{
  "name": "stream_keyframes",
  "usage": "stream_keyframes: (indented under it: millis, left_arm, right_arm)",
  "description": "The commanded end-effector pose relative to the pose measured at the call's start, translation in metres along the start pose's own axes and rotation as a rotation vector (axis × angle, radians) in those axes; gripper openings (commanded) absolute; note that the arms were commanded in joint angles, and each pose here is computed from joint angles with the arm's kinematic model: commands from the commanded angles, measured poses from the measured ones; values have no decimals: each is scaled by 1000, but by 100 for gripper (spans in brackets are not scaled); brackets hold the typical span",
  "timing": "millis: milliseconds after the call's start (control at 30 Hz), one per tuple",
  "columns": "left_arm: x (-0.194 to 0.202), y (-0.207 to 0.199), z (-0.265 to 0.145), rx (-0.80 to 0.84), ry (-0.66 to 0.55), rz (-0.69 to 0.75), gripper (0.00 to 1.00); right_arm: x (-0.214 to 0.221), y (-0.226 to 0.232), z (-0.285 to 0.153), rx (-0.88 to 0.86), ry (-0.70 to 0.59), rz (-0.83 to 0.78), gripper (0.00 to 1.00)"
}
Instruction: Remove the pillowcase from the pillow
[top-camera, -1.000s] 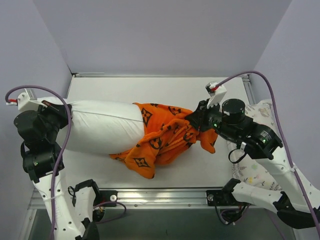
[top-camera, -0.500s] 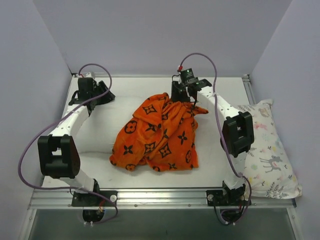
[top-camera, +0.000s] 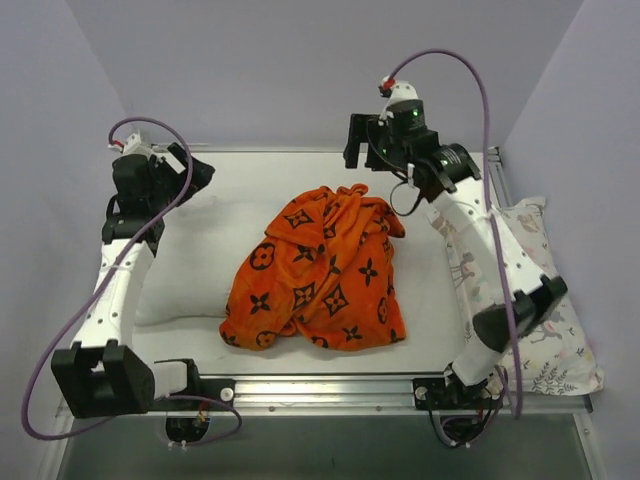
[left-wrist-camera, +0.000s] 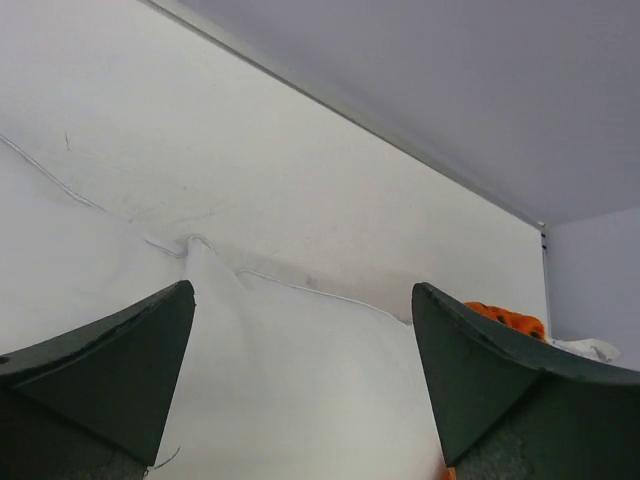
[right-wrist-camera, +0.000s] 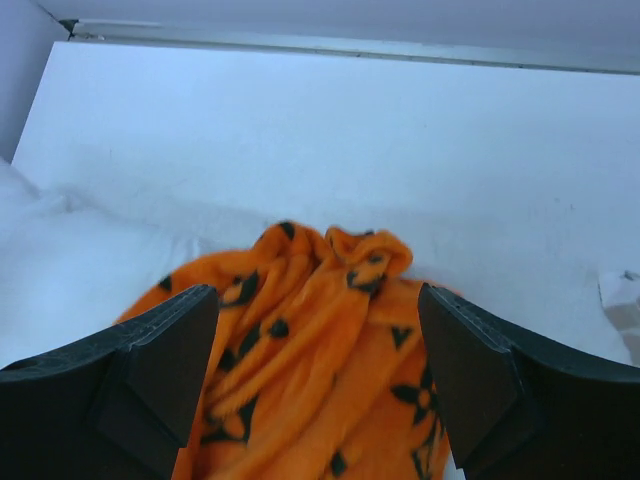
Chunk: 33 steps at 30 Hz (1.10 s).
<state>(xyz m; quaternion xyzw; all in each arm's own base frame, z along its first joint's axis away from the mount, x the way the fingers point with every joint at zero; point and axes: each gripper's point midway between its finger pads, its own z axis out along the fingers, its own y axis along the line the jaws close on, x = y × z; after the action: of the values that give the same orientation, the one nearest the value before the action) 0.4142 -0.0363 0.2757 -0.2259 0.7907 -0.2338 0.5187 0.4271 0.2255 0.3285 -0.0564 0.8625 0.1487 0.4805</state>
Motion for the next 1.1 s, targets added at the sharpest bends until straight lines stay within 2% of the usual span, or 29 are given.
stream_keyframes:
  millis: [0, 33, 67, 133, 167, 233, 267, 333, 567, 767, 833, 867, 900, 933, 967, 1000, 1033, 1067]
  left_arm:
    - [-24, -22, -47, 17, -95, -13, 97]
    - [-21, -18, -54, -2, -102, -27, 97]
    - [-11, -10, -67, -17, -109, -41, 97]
    - [8, 3, -80, -52, -87, -76, 97]
    - [26, 12, -90, -56, -74, -93, 97]
    - [53, 16, -101, -45, -31, -150, 98]
    - [56, 12, -115, -6, -61, -163, 97]
    - [98, 19, -116, -3, 7, -205, 97]
    - [166, 37, -113, -45, 105, -239, 97]
    - [185, 53, -94, -122, 121, -267, 97]
    - [185, 55, -88, -127, 109, -286, 97]
    - [186, 60, -84, -148, 96, -290, 97]
    - [180, 59, -81, -143, 71, -294, 94]
    - [178, 63, -76, -170, 63, -292, 90]
    - [169, 62, -74, -180, 35, -289, 81]
    - [161, 59, -69, -170, 18, -282, 56]
    - [152, 63, -64, -182, -2, -292, 45]
    - [156, 67, -55, -194, 37, -299, 30]
  right_arm:
    - [22, 6, -57, 36, -10, -65, 83]
    - [32, 8, -66, 36, -12, -64, 82]
    - [65, 3, -76, 36, 23, -66, 81]
    - [99, 22, -87, -17, 22, -82, 80]
    - [127, 17, -94, -13, 45, -69, 79]
    - [158, 33, -103, -57, 51, -83, 78]
    - [165, 37, -110, -69, 38, -64, 78]
    - [199, 53, -113, -103, 57, -121, 77]
    - [237, 90, -105, -79, 74, -238, 80]
    - [252, 101, -87, -33, 98, -277, 81]
    - [256, 97, -79, 3, 111, -302, 77]
    - [260, 94, -74, 33, 123, -314, 73]
    - [261, 86, -72, 64, 132, -321, 54]
    - [260, 81, -70, 79, 135, -315, 41]
    - [261, 74, -70, 86, 138, -306, 27]
    - [259, 69, -70, 92, 141, -298, 7]
    - [252, 55, -66, 123, 142, -276, 0]
    - [245, 46, -69, 130, 134, -257, 0]
